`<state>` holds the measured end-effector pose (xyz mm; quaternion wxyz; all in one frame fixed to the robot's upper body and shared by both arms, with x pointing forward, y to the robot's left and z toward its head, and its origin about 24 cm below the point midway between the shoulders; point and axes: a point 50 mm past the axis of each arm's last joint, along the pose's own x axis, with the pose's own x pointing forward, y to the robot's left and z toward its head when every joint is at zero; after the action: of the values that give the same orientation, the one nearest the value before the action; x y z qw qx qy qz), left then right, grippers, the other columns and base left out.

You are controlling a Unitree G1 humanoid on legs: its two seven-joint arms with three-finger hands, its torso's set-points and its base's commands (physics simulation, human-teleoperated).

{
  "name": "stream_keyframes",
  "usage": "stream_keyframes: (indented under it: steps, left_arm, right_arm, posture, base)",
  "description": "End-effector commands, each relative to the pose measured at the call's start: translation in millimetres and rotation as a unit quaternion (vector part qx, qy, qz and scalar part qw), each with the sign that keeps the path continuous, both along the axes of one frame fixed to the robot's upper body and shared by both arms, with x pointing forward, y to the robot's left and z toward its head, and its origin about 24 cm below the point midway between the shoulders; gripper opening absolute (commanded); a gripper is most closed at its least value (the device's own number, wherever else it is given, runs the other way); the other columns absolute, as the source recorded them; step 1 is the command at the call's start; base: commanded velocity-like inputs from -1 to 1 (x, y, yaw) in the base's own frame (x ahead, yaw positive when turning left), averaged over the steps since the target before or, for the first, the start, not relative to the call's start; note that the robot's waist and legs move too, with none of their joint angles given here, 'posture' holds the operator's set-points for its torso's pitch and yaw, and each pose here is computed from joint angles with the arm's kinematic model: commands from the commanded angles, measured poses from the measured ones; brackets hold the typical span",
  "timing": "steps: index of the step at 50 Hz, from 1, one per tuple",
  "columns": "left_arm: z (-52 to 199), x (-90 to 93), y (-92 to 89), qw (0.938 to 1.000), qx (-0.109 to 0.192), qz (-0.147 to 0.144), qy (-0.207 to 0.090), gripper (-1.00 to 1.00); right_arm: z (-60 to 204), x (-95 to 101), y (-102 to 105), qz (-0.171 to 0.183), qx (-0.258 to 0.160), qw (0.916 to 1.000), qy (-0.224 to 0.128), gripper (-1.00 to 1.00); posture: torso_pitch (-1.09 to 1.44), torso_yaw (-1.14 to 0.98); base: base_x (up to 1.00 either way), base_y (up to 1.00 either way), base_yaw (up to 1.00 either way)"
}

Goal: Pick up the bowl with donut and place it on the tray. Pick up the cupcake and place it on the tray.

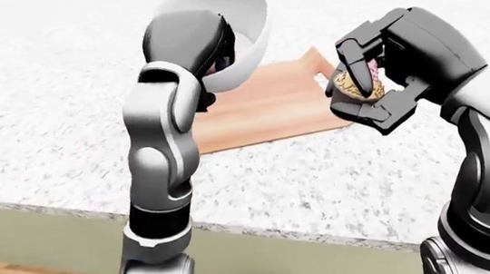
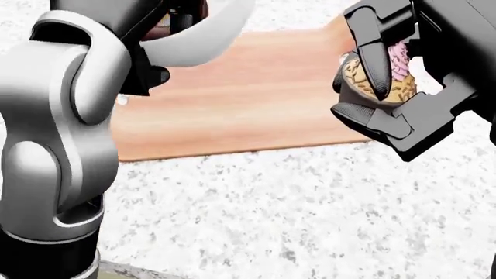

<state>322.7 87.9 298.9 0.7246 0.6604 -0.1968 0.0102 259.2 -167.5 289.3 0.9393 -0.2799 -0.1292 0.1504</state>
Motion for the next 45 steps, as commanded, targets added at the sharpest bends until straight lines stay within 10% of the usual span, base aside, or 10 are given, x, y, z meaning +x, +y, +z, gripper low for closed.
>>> stream_keyframes:
  steps: [1, 37, 45]
  left_arm:
    - [19, -9.1, -4.4, 0.9977, 0.005, -0.006, -0.068, -1.00]
    - [-32, 8.4, -7.3, 0.9975, 0.071, 0.007, 0.003, -0.98]
    - [-33, 8.2, -8.4, 0.9974, 0.072, 0.007, 0.006, -0.14]
  right_arm:
    - [12, -6.0, -2, -0.008, -0.003, 0.9992, -0.040, -1.00]
    - [17, -8.7, -3, -0.004, 0.004, 0.9990, -0.045, -1.00]
    - [15, -8.7, -2, -0.002, 0.005, 0.9991, -0.043, -1.00]
  posture:
    - [0.00, 0.00]
    - [0.00, 0.00]
    - [0.00, 0.00]
  base:
    - [0.00, 0.00, 0.00]
    - [0.00, 0.00, 0.00]
    - [0.00, 0.00, 0.00]
